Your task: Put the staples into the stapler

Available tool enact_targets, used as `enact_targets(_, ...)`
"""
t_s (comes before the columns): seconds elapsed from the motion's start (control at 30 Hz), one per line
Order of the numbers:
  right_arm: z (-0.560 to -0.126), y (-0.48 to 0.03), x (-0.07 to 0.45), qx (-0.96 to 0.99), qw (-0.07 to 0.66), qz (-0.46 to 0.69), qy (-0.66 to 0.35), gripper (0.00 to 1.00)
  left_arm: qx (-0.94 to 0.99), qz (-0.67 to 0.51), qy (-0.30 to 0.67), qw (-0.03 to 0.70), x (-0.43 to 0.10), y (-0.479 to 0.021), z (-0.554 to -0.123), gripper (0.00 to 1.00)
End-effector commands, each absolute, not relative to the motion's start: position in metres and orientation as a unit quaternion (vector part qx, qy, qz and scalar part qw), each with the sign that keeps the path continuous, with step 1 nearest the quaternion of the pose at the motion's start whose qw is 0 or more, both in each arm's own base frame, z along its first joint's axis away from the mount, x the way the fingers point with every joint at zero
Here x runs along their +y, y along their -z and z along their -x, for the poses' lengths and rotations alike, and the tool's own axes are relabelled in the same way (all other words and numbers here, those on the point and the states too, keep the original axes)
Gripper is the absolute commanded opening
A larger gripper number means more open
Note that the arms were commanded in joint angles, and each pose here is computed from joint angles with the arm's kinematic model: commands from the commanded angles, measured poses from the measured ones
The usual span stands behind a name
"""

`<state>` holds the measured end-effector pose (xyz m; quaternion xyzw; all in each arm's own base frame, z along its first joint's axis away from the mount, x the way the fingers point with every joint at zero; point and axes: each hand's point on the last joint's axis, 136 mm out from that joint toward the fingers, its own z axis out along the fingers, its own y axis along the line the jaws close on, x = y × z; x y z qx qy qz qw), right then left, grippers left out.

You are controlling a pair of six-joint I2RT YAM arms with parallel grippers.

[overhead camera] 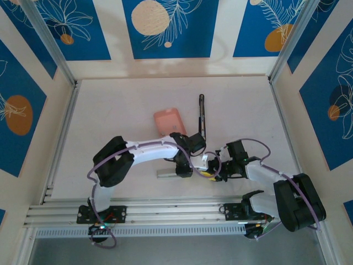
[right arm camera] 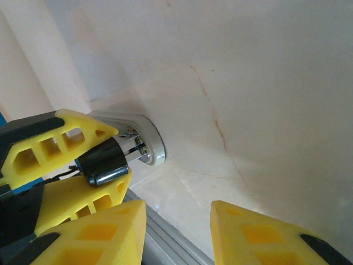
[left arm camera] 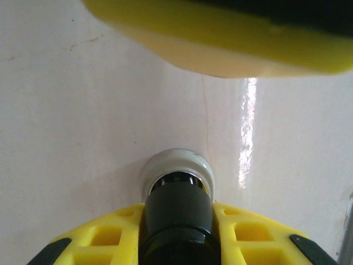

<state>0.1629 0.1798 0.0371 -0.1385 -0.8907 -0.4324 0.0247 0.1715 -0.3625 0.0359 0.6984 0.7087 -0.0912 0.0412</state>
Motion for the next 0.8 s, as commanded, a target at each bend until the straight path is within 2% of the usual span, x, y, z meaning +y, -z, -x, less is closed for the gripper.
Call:
enact_targets(0.0,-0.163,-0.045,0.184,-0.885,0.024,0.123,0.449,0.37,0.699,-0.71,0.075,-0.045,-0.343,0.017,-0.143,0.14)
enact_targets(0.2,-0.166,-0.05,0.183,-0.884,0.019,0.121,0.451,0.37,0.711,-0.7,0.067,-0.021,-0.343,0.004,-0.151,0.13)
enact_targets(0.4,-0.17,-0.054,0.184,-0.885,0.014,0.113,0.452,0.37,0.755,-0.648,0.093,0.023,-0.327,-0.04,-0.165,0.13)
enact_targets(0.6,-0.175,-0.056,0.187,-0.883,0.014,0.107,0.457,0.37,0.824,-0.547,0.138,0.052,-0.298,-0.079,-0.185,0.14)
enact_targets(0.77,-0.18,-0.061,0.191,-0.883,0.011,0.101,0.458,0.37,0.901,-0.401,0.151,0.068,-0.256,-0.096,-0.218,0.14)
